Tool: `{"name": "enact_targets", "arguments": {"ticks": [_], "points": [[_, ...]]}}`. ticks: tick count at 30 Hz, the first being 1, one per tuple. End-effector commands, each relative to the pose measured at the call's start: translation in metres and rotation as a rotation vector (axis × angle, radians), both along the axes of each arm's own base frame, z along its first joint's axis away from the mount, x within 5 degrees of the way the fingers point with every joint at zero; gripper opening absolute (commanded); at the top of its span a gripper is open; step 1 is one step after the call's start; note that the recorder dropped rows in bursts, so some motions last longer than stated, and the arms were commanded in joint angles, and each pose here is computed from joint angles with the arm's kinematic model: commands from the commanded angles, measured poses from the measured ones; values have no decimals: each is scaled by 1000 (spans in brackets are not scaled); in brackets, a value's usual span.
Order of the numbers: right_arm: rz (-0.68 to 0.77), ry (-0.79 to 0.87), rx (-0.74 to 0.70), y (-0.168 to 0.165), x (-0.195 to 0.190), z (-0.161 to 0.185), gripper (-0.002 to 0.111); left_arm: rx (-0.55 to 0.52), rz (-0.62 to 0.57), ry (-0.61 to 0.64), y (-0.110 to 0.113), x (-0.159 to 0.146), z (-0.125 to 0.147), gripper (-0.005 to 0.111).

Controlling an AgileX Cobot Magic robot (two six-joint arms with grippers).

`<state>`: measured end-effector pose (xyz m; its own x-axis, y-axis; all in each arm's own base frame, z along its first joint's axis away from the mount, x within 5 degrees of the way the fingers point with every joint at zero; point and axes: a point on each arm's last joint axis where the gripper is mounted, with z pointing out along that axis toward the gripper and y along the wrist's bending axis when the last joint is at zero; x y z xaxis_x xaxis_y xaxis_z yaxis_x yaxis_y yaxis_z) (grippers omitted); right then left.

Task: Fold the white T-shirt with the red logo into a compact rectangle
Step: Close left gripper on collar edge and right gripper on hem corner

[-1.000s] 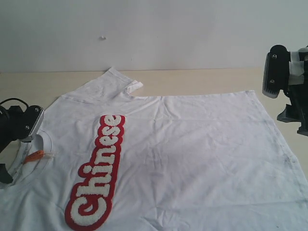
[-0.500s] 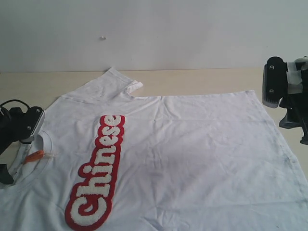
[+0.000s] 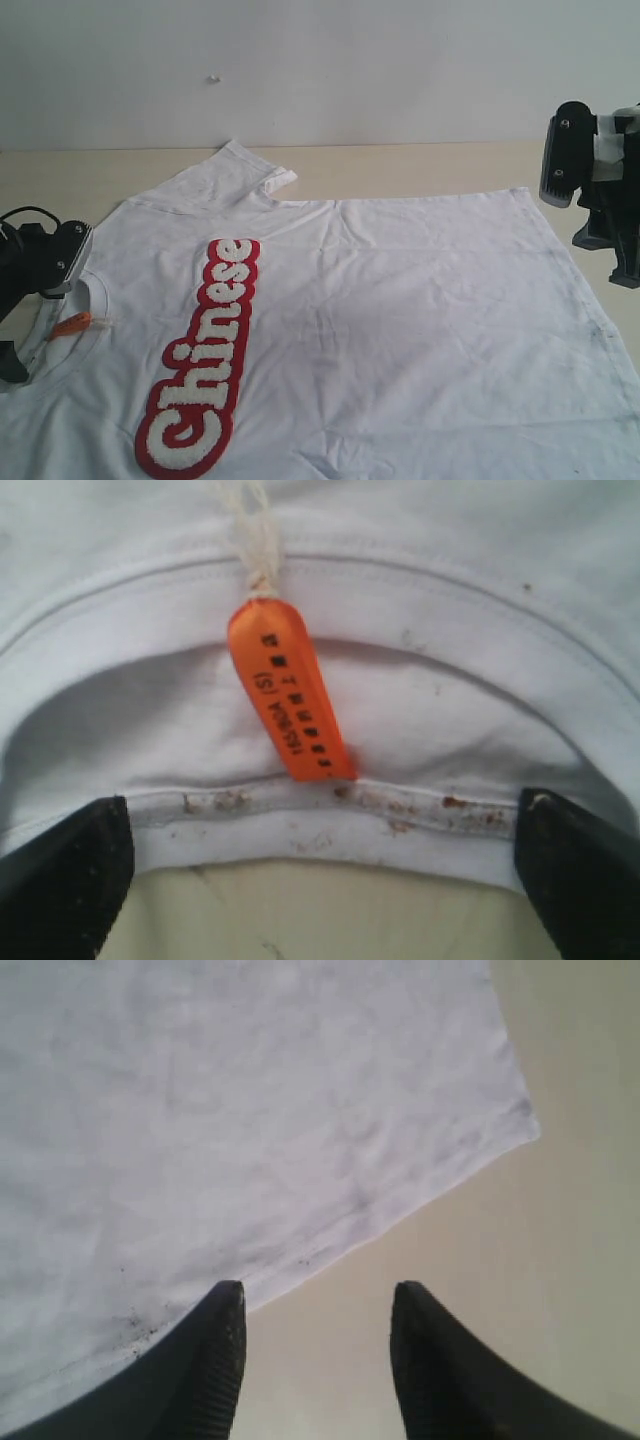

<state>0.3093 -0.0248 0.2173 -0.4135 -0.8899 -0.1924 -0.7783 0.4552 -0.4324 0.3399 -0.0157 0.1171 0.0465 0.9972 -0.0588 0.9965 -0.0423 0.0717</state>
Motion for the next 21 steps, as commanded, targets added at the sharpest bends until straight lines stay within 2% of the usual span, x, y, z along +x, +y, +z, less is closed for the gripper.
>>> {"name": "enact_targets", "arguments": {"ticks": [1, 7, 9, 11, 12, 14, 21], "points": [[24, 9, -14, 0, 1, -4, 45, 2, 7, 12, 0, 0, -7, 105], [57, 48, -14, 2, -2, -5, 45, 2, 7, 12, 0, 0, -7, 105], [88, 52, 1, 4, -3, -5, 51, 2, 7, 12, 0, 0, -7, 105], [82, 39, 33, 6, -2, -4, 68, 2, 7, 12, 0, 0, -7, 105], [82, 38, 32, 6, -2, -4, 85, 2, 7, 12, 0, 0, -7, 105], [80, 40, 32, 6, -2, -4, 105, 2, 7, 12, 0, 0, -7, 105], [136, 218, -16, 4, -16, -9, 105, -1, 11, 12, 0, 0, -7, 105]]}}
